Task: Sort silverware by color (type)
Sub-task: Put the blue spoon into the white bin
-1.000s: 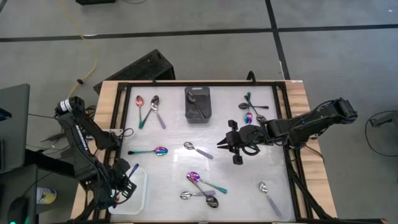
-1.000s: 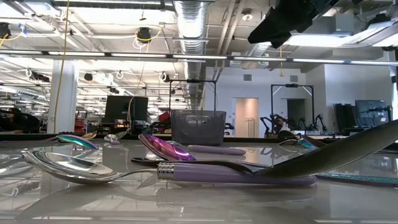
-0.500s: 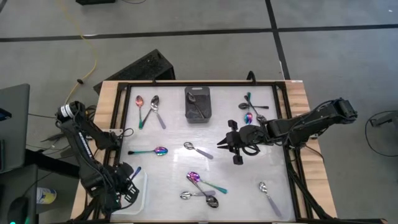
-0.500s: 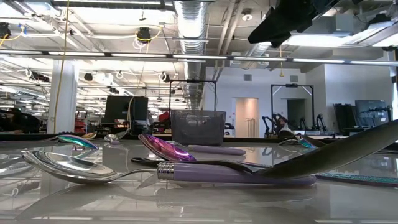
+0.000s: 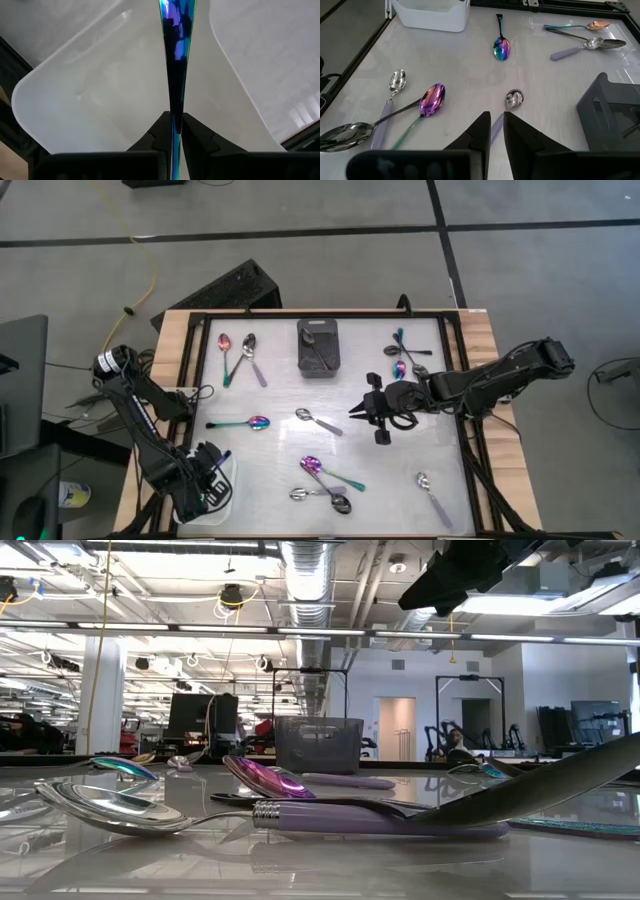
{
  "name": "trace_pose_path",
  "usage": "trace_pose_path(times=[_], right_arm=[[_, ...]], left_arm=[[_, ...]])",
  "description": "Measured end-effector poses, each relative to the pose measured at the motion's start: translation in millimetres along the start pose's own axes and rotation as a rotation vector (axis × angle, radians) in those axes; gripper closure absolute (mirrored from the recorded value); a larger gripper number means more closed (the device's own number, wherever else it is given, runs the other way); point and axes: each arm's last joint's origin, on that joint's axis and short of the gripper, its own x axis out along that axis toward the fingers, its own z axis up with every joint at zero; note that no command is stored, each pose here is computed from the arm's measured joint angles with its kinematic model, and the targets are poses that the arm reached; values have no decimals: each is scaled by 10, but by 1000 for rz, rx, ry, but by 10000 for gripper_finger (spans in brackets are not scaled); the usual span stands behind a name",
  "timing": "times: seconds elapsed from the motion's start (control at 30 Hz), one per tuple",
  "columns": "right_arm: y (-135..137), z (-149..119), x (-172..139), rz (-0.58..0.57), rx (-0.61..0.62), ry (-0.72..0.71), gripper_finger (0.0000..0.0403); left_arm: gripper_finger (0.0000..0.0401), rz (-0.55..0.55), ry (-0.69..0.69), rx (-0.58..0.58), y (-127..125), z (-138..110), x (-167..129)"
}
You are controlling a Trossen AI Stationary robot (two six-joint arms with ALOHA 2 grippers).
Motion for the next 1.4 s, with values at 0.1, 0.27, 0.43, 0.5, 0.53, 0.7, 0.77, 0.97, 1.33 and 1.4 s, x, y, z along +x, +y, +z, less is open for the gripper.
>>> trace_pose_path(times=[0.1, 0.27, 0.43, 0.5, 0.53, 0.7, 0.77, 0.97, 1.33, 1.4], right_arm=[[0, -1, 0, 0, -5, 1, 326], [0, -1, 0, 0, -26, 1, 326], [0, -2, 0, 0, -26, 2, 326], [0, -4, 0, 0, -27, 3, 326], [0, -3, 0, 0, -28, 3, 326], [0, -4, 0, 0, -30, 4, 326], [0, -4, 0, 0, -29, 4, 326], [0, -4, 0, 0, -26, 4, 326], [0, -4, 0, 0, -26, 4, 326], [0, -4, 0, 0, -27, 5, 326]], left_arm=[[386, 3, -1, 6, 1, 4, 0], [386, 1, -8, 13, 3, 4, 1], [386, -15, -13, 7, 62, 4, 161], [386, -26, 8, 4, 70, -3, 210], [386, -29, 14, 5, 71, -5, 223], [386, -28, 16, 22, 82, -25, 224], [386, -24, 30, 24, 86, -37, 224], [386, -8, 73, 6, 96, -66, 221], [386, -25, 47, 17, 84, -49, 223], [386, -22, 54, 17, 84, -52, 223]])
